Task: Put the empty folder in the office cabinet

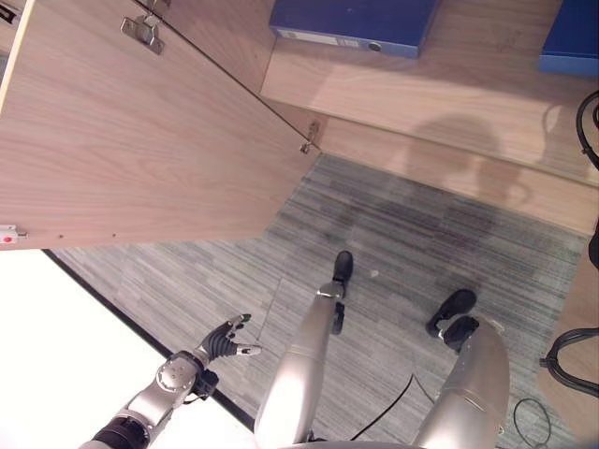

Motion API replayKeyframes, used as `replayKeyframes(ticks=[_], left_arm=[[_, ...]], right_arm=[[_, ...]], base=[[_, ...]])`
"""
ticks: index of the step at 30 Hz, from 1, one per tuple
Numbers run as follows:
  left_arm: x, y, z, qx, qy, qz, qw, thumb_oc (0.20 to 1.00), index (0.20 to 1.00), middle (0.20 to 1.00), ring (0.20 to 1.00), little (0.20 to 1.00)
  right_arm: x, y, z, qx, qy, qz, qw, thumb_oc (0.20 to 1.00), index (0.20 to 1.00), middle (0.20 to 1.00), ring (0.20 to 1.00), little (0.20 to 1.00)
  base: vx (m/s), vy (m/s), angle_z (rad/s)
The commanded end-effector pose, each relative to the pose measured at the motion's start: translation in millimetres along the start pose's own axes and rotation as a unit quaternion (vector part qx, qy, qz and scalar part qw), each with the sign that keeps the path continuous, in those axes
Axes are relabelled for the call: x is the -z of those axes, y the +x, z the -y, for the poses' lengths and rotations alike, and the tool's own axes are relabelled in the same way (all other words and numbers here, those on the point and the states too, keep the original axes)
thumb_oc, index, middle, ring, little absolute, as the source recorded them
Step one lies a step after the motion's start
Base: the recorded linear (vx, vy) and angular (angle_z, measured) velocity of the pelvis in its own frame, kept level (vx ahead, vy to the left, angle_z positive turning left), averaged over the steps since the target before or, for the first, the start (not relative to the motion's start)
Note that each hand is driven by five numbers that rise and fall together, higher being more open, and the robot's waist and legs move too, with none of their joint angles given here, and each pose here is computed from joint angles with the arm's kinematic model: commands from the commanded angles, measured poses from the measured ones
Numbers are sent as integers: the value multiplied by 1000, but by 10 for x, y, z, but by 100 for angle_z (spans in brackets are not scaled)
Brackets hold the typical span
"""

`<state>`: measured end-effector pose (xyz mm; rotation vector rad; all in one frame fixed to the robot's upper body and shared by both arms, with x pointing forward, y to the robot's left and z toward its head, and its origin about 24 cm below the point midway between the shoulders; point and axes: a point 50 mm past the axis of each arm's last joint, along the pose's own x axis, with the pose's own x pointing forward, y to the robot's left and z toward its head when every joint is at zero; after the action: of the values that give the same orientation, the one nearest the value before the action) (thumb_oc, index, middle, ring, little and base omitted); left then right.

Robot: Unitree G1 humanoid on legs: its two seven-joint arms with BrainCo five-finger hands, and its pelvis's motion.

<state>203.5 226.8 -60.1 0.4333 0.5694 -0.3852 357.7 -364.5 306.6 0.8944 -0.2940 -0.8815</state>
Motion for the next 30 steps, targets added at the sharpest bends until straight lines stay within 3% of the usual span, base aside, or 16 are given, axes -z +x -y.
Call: replayKeyframes(ticks=[1,16,30], left_arm=[[119,-74,-216,-23,36,-40,998,1000,1000,1000,1000,1000],[87,-13,-142,-27,-1,-25,999,1000,1000,1000,1000,1000],[110,-7,-68,-19,-18,-26,999,1000,1000,1000,1000,1000]], right_arm=[[-155,155,454,83,37,4,996,1000,1000,1000,1000,1000],[527,235,1363,197,6,-68,978,1000,1000,1000,1000,1000],[543,243,1570,212,-32,-73,974,1000,1000,1000,1000,1000]], base=[[0,0,0],[0,0,1],[-1,1,1]])
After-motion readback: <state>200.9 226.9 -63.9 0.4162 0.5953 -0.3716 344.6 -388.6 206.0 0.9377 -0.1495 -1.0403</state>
